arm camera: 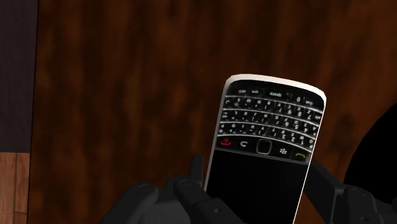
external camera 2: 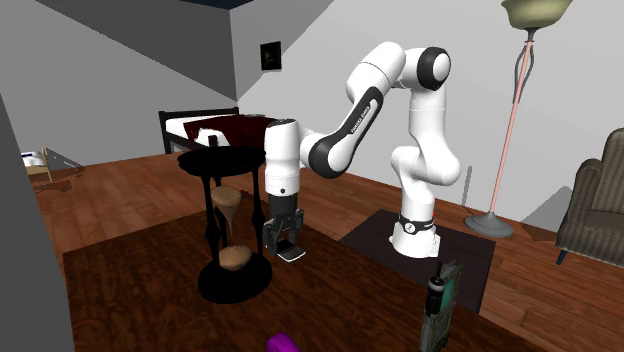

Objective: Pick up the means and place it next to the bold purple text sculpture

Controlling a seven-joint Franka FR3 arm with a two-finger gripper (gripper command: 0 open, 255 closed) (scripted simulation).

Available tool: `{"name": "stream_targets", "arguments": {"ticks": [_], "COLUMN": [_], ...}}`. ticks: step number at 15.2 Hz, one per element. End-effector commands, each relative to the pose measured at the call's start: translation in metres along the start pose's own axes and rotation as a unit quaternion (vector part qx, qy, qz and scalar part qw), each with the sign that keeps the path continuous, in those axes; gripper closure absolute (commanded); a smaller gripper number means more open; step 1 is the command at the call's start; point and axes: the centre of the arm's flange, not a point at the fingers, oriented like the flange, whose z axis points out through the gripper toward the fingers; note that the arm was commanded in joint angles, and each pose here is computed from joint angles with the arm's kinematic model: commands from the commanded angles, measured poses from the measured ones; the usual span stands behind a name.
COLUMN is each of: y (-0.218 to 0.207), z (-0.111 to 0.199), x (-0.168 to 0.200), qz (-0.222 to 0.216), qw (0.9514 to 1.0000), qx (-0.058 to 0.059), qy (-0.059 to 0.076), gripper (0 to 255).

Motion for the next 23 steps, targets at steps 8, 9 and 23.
{"name": "stream_targets", "arguments": {"ticks": [8, 9, 23], "y": [-0.002, -0.002, -0.007], "z": [-0.036, -0.041, -0.115], "x": [-0.001, -0.001, -0.003], "qz": [0.0, 0.0, 0.0], "qw": [1.0, 1.0, 1.0], "qx": [0.0, 0.0, 0.0], "qy": [0.0, 0.0, 0.0], "gripper": [255, 255, 255]}}
